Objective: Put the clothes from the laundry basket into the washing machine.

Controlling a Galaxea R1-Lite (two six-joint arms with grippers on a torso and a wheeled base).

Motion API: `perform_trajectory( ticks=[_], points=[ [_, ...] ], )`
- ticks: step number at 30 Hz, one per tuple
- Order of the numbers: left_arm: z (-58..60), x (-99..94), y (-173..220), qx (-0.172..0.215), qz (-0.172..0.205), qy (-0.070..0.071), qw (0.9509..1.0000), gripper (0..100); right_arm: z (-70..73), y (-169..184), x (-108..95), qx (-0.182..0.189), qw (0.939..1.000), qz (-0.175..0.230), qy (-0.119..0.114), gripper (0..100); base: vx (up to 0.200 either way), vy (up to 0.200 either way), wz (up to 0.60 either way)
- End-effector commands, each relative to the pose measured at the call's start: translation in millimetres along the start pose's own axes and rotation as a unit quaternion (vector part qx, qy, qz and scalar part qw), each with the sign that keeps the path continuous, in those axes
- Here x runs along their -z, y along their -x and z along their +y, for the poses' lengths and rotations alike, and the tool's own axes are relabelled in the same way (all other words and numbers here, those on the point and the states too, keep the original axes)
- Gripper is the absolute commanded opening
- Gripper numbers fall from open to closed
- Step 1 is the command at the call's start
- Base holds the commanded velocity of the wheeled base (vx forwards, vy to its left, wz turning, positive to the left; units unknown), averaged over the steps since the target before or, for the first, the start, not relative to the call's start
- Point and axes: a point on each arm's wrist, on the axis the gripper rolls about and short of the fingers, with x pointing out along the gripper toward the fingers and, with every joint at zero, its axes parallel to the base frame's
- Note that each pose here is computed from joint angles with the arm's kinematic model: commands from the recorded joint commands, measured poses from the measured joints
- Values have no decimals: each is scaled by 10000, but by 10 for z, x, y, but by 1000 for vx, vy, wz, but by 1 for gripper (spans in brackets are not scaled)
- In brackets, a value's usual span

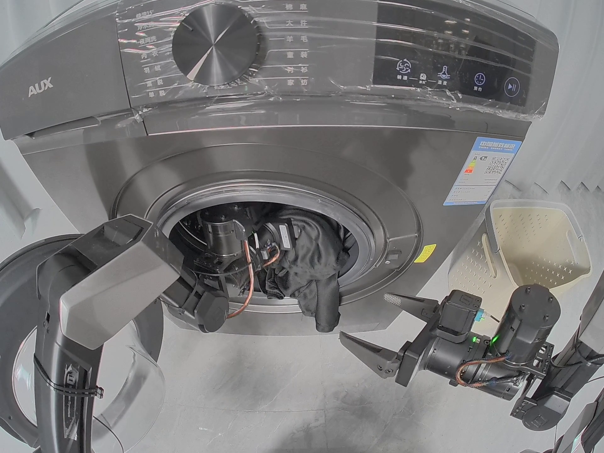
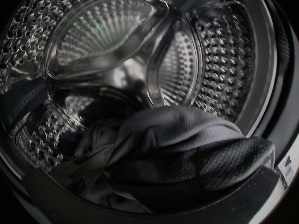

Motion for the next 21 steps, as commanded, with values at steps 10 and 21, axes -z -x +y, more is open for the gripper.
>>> perform_trajectory(
  ticks=[10, 21],
  points=[
    [-251, 389, 276, 630, 995, -106, 9930, 100, 34, -7, 7, -70, 10000, 12, -4, 100, 0, 0, 0],
    [-235, 581, 205, 620, 1118, -201, 9916, 0, 53, -8, 10, -93, 10000, 15, -2, 100, 0, 0, 0]
  ],
)
